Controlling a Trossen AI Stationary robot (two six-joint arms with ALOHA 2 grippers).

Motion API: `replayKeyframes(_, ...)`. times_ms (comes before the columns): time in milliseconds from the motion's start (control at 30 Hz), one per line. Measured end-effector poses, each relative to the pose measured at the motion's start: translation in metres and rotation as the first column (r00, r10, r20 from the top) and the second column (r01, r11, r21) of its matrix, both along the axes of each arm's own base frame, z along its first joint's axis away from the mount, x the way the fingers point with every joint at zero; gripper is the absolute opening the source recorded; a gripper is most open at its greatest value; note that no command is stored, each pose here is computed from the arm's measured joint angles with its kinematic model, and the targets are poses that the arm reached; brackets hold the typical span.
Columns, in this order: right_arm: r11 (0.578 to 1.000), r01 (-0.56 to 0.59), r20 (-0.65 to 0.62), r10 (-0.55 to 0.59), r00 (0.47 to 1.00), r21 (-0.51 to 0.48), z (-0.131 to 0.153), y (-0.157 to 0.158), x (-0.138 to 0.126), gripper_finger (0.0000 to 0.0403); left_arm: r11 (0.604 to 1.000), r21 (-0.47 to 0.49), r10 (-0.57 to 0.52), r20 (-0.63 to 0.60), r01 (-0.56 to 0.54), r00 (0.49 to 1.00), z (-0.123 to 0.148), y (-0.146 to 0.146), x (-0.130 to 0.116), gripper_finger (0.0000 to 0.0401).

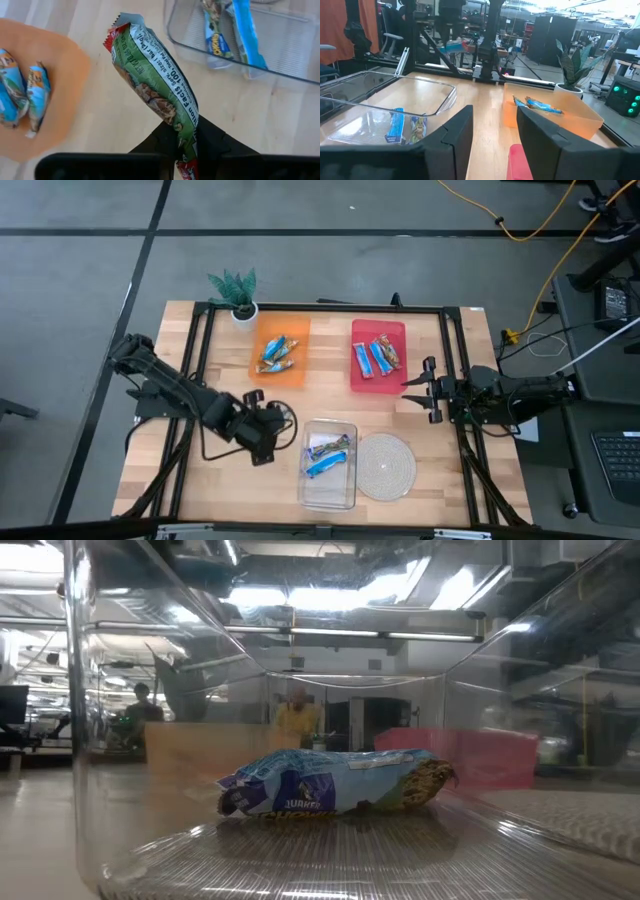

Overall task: Pick and place Granola Bars by type
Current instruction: Put the red granola bar into the red bin

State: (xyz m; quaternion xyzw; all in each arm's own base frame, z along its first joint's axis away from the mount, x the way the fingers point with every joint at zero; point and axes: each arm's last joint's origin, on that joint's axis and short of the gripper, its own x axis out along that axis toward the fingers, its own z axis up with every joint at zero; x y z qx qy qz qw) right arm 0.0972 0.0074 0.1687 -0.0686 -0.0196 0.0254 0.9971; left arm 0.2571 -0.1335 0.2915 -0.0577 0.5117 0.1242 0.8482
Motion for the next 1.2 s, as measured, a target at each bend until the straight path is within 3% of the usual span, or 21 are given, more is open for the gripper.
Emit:
replayKeyframes(467, 1.0, 0.0, -0.001, 0.0, 1.0, 0.0, 0.0, 0.0, 0.0, 0.0155, 0.997, 0.041, -0.063, 0.022, 0.062, 0.998, 0.022, 0.06, 0.032, 0.0036)
replayKeyframes(833, 1.0, 0.0, -0.001, 0.0, 1.0, 0.0, 0.0, 0.0, 0.0, 0.0155, 0.993, 0.108, -0.047, 0.053, 0.041, 0.997, 0.04, 0.11, 0.056, 0.0034)
replayKeyframes(1200, 1.0, 0.0, 0.0, 0.0, 1.0, 0.0, 0.0, 0.0, 0.0, 0.0155, 0.988, 0.12, -0.103, 0.039, 0.098, 0.994, 0.041, 0.137, 0.1, 0.0034)
